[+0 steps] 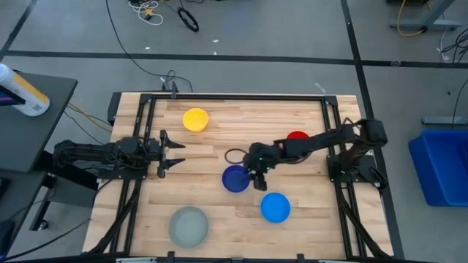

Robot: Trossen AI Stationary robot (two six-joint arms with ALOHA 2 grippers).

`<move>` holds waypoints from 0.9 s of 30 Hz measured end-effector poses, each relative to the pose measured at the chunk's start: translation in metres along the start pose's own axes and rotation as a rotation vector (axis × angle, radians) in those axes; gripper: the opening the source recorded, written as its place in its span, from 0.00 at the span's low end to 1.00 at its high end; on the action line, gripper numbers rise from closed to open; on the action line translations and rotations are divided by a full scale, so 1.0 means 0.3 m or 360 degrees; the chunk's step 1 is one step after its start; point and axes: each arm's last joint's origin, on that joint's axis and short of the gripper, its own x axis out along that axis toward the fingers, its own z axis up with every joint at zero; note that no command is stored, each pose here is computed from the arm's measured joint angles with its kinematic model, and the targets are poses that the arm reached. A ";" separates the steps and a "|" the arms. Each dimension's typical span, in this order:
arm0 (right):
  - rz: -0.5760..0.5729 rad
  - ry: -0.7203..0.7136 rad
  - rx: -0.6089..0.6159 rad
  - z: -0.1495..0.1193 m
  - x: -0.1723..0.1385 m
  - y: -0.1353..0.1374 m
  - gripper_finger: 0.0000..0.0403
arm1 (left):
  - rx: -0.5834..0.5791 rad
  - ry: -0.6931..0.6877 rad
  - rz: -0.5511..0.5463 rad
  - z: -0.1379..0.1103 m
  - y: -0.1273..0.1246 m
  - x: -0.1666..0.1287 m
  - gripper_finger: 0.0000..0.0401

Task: Nest bowls inside each other
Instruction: Stack the dark blue bowl on the white bowl

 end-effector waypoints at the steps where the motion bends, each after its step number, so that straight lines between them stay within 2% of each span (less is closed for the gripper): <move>1: -0.0010 0.0014 0.0002 0.006 0.011 0.000 0.38 | -0.0001 0.0000 -0.0001 0.000 0.000 0.000 0.62; 7: -0.0126 0.0047 0.0031 0.006 0.028 -0.014 0.38 | -0.0009 -0.0002 -0.0003 0.000 0.000 0.000 0.62; 14: -0.0226 0.0054 0.0132 0.007 0.013 -0.084 0.39 | -0.0013 -0.0001 -0.0007 0.000 0.000 0.000 0.62; 20: -0.0231 0.0048 0.0165 0.009 0.002 -0.126 0.42 | -0.0014 -0.0002 -0.0007 0.000 0.000 0.000 0.62; 27: -0.0234 0.0059 0.0178 0.006 0.006 -0.131 0.42 | -0.0014 -0.0002 -0.0007 0.000 0.000 0.000 0.62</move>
